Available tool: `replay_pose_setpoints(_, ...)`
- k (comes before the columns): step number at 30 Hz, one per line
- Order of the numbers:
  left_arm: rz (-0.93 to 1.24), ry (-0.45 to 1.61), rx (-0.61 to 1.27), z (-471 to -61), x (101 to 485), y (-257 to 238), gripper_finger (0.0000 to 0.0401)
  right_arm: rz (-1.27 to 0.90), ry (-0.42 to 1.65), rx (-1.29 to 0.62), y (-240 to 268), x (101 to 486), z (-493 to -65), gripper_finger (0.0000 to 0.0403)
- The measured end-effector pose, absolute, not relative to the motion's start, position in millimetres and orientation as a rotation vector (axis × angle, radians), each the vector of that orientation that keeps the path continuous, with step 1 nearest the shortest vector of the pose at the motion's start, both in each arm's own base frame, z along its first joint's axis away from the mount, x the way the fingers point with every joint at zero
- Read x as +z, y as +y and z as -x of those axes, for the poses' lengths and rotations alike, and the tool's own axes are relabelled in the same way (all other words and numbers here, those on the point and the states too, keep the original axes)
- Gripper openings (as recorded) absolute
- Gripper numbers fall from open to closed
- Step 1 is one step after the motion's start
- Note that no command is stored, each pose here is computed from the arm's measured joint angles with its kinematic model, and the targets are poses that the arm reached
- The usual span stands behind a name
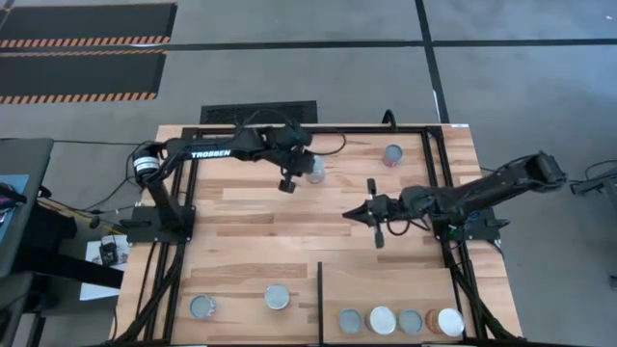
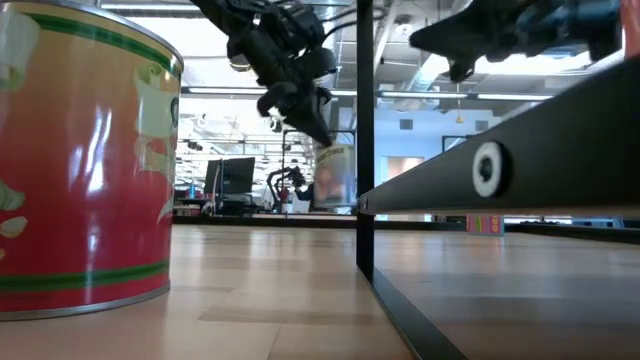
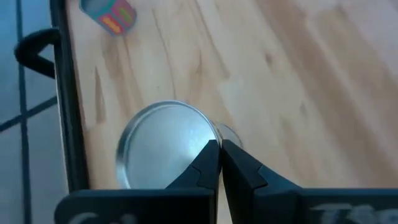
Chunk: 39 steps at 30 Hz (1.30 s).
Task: Pick and place cans onto a shelf
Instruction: Put the canned peaches aligned with the other canned peaches on the shelf
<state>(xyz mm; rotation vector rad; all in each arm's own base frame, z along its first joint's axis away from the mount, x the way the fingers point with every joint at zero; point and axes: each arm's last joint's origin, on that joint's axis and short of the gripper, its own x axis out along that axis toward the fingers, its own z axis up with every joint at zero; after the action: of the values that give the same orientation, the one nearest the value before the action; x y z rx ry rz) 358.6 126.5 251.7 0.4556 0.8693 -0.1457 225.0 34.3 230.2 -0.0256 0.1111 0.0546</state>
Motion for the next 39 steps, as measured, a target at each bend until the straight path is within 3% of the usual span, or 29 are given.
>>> replay_pose_setpoints(11, -0.294, 0.781, -0.079, -384, 256, 68, 0.0, 0.038, 0.147, -0.011, 46, 240, -201, 0.0008)
replay_pose_setpoints(24, -0.183, 0.75, -0.081, -390, 257, 39, 0.0, 0.036, 0.167, -0.023, 48, 239, -200, 0.0008)
replay_pose_setpoints(39, -0.21, 0.819, -0.148, -414, 206, 34, 0.0, 0.025, 0.177, -0.028, 47, 237, -200, 0.0008)
